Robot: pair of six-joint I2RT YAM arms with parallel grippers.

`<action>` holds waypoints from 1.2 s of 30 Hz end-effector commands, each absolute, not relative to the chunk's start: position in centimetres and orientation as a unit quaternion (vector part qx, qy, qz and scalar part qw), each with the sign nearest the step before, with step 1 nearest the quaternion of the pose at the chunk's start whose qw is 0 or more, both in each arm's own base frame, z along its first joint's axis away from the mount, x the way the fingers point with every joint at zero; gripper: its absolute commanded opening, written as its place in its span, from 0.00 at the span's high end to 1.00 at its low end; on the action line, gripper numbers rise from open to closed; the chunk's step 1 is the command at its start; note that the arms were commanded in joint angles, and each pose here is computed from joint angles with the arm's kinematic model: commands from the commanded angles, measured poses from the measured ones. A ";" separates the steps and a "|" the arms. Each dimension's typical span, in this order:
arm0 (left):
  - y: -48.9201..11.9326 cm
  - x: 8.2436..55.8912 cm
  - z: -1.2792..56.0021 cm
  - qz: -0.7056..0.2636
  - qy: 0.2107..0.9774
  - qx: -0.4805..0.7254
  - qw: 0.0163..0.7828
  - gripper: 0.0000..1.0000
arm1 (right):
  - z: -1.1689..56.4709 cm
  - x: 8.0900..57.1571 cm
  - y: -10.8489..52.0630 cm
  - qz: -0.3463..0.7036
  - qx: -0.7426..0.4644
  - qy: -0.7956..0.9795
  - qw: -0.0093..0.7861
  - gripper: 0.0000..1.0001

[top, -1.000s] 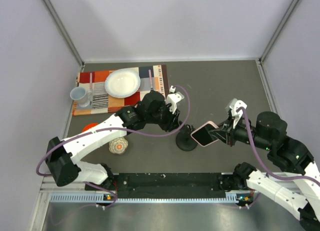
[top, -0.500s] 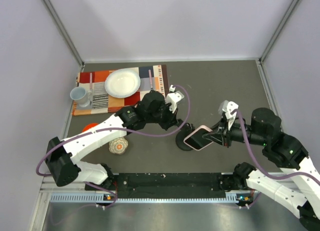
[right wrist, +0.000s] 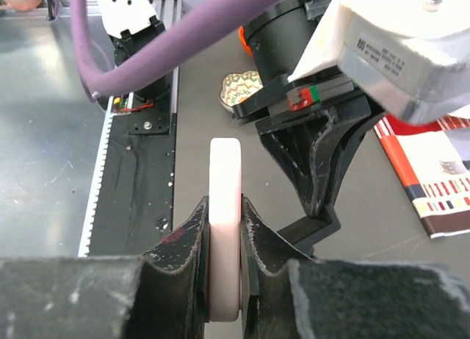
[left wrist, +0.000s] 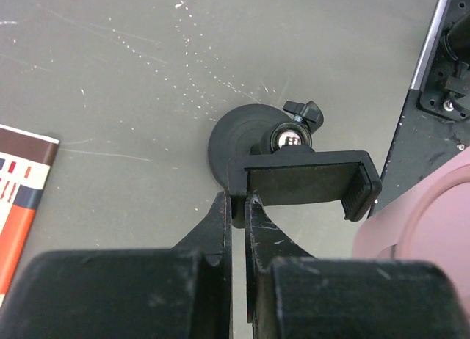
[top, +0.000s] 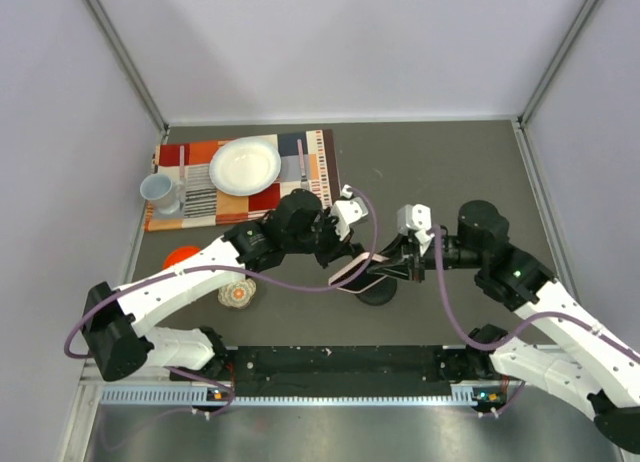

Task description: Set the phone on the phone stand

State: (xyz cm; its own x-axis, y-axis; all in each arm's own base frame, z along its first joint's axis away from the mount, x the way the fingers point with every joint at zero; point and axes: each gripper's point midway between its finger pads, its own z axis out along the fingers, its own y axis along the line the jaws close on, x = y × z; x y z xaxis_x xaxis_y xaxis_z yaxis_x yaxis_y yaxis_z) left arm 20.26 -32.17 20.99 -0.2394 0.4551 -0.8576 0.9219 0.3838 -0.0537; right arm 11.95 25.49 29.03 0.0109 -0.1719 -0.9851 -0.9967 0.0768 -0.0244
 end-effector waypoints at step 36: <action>-30.9 21.3 26.1 -0.265 0.702 0.470 0.466 1.00 | 28.2 14.7 27.2 0.398 -0.524 0.600 0.455 1.00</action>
